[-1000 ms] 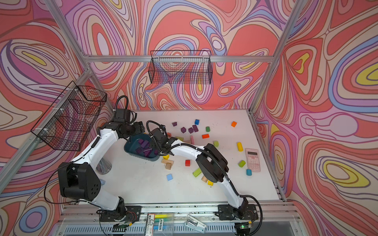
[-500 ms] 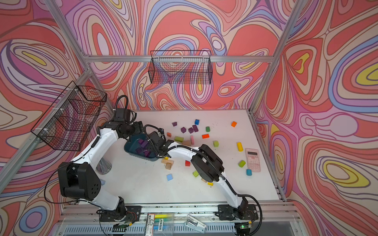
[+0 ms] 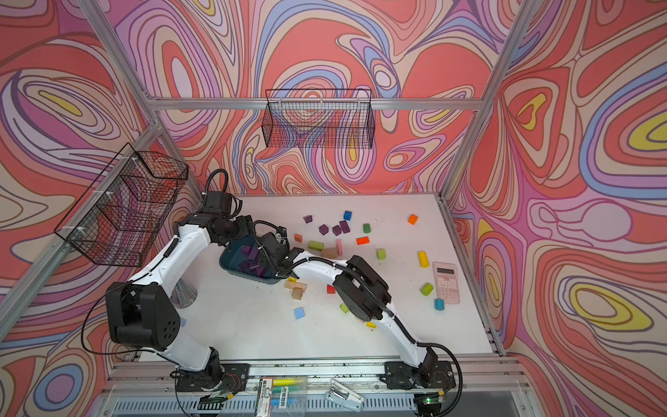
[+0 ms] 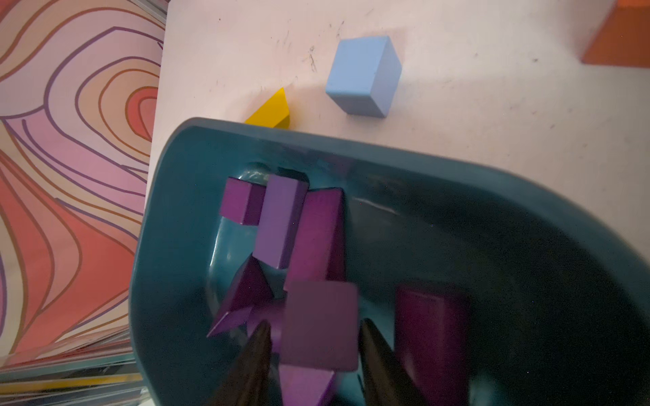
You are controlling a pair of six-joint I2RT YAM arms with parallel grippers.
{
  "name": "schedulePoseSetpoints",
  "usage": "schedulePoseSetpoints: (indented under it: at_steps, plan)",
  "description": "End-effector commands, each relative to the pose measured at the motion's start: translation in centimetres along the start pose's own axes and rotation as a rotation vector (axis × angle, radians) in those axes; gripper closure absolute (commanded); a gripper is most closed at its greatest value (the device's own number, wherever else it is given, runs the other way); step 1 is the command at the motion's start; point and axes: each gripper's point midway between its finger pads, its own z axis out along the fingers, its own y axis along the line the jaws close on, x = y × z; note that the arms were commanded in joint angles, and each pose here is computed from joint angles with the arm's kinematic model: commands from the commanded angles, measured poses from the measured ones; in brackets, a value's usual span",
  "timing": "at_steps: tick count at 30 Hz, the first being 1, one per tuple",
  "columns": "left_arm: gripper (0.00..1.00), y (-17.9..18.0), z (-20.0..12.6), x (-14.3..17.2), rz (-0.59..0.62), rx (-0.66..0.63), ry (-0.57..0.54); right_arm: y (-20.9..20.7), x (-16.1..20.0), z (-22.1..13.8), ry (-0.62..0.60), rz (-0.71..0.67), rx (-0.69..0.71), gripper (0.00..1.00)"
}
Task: Pick purple bricks into the storage bin
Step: Place the building block in the storage box.
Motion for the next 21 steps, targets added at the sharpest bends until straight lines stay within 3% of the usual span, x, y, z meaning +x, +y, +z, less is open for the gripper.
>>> schedulePoseSetpoints:
  at_steps: [1, 10, 21]
  plan:
    - [0.12, 0.2, -0.4, -0.1, -0.013, -0.006, 0.005, 0.0, -0.5, -1.6, -0.019, -0.003, 0.015, 0.50]
    - [0.12, 0.0, 0.7, 0.7, -0.024, 0.003, 0.045, 1.2, -2.0, -4.7, -0.047, -0.060, -0.007, 0.39]
    - [0.12, -0.8, 1.0, 1.1, -0.020, 0.025, 0.063, 0.5, -4.6, -9.9, -0.123, -0.202, 0.071, 0.27]
